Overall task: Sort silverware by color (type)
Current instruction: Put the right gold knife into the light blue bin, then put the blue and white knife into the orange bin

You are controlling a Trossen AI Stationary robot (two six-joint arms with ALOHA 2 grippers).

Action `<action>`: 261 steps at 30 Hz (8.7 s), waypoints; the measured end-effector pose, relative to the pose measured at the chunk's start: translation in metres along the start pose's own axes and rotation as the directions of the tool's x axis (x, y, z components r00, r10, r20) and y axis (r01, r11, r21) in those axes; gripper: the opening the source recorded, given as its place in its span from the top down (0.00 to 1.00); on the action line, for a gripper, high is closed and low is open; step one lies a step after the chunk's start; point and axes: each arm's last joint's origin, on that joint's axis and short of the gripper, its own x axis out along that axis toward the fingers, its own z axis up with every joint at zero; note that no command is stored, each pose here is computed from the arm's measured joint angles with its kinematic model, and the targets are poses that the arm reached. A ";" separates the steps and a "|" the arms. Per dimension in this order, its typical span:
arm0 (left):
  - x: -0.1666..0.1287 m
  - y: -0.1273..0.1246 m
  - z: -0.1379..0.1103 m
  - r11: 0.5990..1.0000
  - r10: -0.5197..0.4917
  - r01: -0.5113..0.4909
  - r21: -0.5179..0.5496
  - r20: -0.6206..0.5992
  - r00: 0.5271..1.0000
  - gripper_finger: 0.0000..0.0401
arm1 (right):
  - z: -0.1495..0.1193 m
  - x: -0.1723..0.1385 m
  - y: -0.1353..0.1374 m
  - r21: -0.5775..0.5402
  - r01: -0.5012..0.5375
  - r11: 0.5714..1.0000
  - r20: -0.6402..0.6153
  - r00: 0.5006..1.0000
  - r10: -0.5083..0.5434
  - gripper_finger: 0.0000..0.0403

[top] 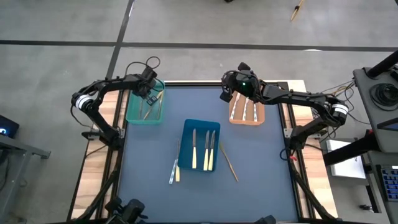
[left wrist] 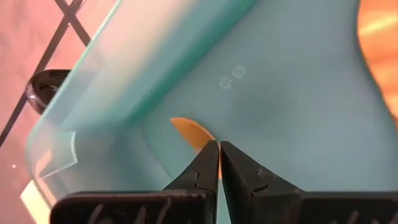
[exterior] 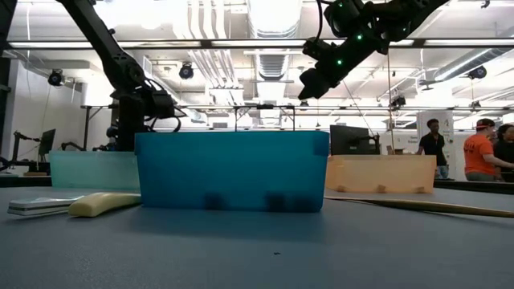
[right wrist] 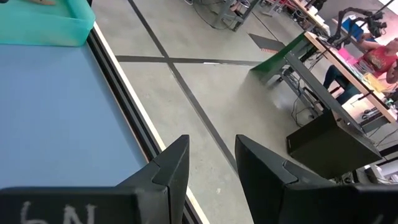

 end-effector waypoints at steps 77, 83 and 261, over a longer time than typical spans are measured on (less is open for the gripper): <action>-0.193 -0.174 -0.109 0.723 -0.688 0.584 0.369 0.461 0.561 1.00 | 0.001 -0.108 0.153 0.498 -0.555 0.666 -0.210 0.668 0.714 0.70; -0.200 -0.185 -0.125 0.679 -0.732 0.626 0.384 0.419 0.537 1.00 | 0.002 -0.128 0.169 0.512 -0.583 0.630 -0.206 0.629 0.750 0.70; -0.191 -0.307 -0.240 0.918 -0.392 0.309 0.251 0.441 0.808 0.71 | -0.002 -0.166 0.181 0.129 -0.476 0.870 -0.178 0.852 0.492 0.70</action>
